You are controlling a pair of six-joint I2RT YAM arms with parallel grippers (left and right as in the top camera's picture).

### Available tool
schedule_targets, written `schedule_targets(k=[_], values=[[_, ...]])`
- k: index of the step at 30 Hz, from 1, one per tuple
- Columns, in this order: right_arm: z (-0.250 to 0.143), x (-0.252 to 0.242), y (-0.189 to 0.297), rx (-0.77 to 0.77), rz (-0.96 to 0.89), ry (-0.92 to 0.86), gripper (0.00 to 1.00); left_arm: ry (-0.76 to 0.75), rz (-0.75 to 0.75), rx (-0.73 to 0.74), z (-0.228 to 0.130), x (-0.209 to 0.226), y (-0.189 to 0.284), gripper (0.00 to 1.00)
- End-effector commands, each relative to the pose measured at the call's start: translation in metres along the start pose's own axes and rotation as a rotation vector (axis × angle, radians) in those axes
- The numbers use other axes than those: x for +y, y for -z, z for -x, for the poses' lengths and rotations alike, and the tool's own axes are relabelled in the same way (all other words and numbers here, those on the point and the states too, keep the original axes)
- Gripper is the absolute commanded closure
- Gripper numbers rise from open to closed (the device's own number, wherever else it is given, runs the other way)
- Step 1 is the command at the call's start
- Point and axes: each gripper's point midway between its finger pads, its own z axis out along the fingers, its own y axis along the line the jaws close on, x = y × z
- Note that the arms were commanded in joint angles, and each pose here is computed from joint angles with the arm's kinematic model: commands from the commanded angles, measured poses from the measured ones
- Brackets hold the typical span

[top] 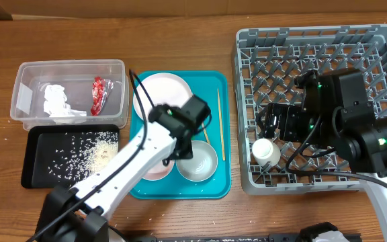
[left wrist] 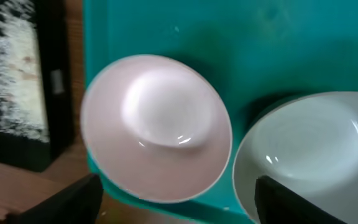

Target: Sort waste into correct bins and load items into the dishwasher

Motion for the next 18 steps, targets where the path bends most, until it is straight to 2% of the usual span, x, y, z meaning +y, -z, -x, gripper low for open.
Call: schedule_targets(k=[1, 6, 7, 9, 11, 15, 18], values=[[0.002, 0.001, 0.003, -0.014, 0.006, 0.003, 0.00, -0.021, -0.060, -0.134, 0.037, 0.012, 0.057, 0.20], [0.002, 0.001, 0.003, -0.014, 0.007, 0.003, 0.00, -0.008, -0.149, -0.279, 0.055, 0.038, 0.137, 0.18], [0.002, 0.001, 0.003, -0.014, 0.007, 0.003, 0.00, 0.006, -0.190, -0.313, 0.055, 0.042, 0.156, 0.00], [0.002, 0.001, 0.003, -0.014, 0.007, 0.003, 0.00, 0.016, -0.267, -0.342, 0.050, 0.042, 0.174, 0.00], [0.002, 0.001, 0.003, -0.014, 0.007, 0.003, 0.00, 0.004, -0.351, -0.317, 0.040, 0.034, 0.182, 0.00], [0.002, 0.001, 0.003, -0.014, 0.007, 0.003, 0.00, -0.015, -0.417, -0.261, 0.033, 0.020, 0.181, 0.00], [0.002, 0.001, 0.003, -0.014, 0.007, 0.003, 0.00, -0.002, -0.332, -0.288, 0.039, 0.032, 0.175, 0.00]])
